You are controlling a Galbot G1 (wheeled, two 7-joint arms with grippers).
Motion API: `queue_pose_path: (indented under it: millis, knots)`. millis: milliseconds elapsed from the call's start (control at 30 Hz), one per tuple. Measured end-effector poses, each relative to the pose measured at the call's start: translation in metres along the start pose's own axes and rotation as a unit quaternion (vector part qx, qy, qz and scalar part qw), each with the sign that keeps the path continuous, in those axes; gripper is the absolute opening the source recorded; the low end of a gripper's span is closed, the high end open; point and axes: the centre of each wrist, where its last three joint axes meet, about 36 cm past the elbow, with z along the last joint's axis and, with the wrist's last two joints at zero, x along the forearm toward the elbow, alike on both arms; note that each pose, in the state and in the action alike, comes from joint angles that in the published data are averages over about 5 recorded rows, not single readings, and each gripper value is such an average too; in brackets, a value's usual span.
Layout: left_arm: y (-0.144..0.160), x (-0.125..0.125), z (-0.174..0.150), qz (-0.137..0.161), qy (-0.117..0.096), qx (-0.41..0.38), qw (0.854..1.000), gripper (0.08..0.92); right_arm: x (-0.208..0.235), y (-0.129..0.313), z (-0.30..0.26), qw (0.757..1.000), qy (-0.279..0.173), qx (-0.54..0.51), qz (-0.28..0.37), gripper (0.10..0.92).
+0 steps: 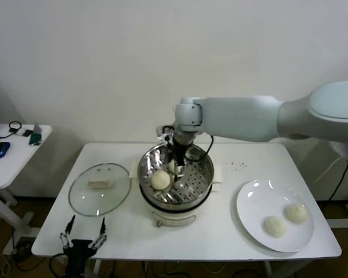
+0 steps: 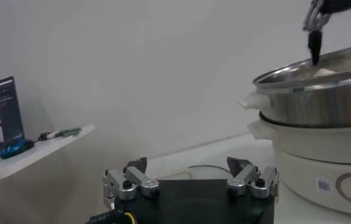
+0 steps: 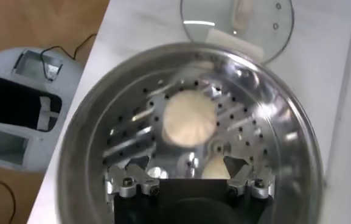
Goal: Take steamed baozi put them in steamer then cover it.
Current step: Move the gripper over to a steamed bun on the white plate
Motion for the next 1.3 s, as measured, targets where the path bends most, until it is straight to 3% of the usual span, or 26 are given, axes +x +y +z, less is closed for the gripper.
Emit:
queue_pose_path:
  millis: [267,533,900,1300]
  knots:
    - [-0.001,-0.006,-0.004,0.004,-0.005,-0.003,1.000,0.823,0.052,0.035,0.072,1.000,0.007,-0.002,0.005,0.823]
    - [-0.004,-0.007,-0.005,0.005,-0.003,-0.005,1.000,0.823,0.058,0.087,0.160,0.999,0.020,-0.026,-0.003,0.823]
    - [-0.002,-0.003,-0.006,-0.001,0.002,-0.018,1.000,0.823,0.009,0.151,0.256,0.997,0.043,-0.061,-0.026,0.823]
    - [-0.005,-0.001,-0.005,-0.007,0.006,-0.018,1.000,0.823,-0.053,0.198,0.308,0.993,0.063,-0.080,-0.053,0.823]
